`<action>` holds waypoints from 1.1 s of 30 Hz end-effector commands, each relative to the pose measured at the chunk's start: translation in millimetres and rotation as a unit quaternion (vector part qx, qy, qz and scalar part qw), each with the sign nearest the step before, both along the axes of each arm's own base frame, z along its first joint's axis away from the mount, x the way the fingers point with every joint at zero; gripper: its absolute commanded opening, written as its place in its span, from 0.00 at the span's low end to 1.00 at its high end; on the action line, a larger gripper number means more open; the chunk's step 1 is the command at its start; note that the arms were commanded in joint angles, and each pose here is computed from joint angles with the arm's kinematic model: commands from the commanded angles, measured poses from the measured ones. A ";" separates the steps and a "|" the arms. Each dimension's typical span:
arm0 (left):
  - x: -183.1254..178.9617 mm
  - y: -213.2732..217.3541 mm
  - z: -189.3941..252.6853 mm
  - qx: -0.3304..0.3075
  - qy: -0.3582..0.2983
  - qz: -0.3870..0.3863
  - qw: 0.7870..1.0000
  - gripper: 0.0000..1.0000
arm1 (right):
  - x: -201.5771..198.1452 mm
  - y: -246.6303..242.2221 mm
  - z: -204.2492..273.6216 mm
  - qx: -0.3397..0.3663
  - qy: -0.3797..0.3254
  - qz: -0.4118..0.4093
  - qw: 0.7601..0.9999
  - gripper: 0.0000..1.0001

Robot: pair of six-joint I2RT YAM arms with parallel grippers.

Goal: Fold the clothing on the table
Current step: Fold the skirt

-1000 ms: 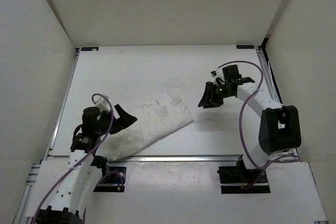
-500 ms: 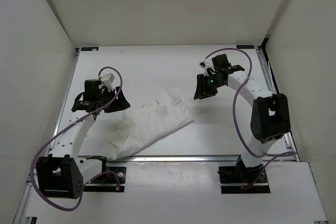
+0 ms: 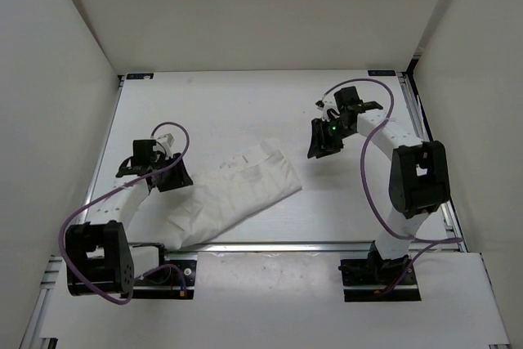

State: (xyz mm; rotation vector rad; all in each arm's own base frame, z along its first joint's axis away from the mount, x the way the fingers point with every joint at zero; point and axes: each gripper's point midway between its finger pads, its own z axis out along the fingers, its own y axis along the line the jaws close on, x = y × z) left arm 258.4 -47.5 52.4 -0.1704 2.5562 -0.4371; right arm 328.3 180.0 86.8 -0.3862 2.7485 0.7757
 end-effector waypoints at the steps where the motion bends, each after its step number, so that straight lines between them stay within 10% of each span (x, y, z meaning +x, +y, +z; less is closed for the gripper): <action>1: 23.2 -3.3 13.8 -0.027 -0.051 0.000 0.998 0.57 | 2.1 -2.9 23.7 0.017 -0.029 -0.001 0.999 0.44; 30: 20.4 -30.8 -41.8 -0.056 0.019 0.001 0.998 0.42 | 15.5 -0.5 39.7 0.067 -0.035 -0.003 0.997 0.44; 32: 18.6 -32.8 -44.1 -0.062 0.022 0.002 0.998 0.31 | 15.4 8.7 39.3 0.082 -0.028 0.013 0.996 0.44; 33: 18.9 -34.3 -45.0 -0.061 0.023 0.002 0.998 0.08 | 16.3 15.7 40.1 0.090 -0.026 0.026 0.995 0.44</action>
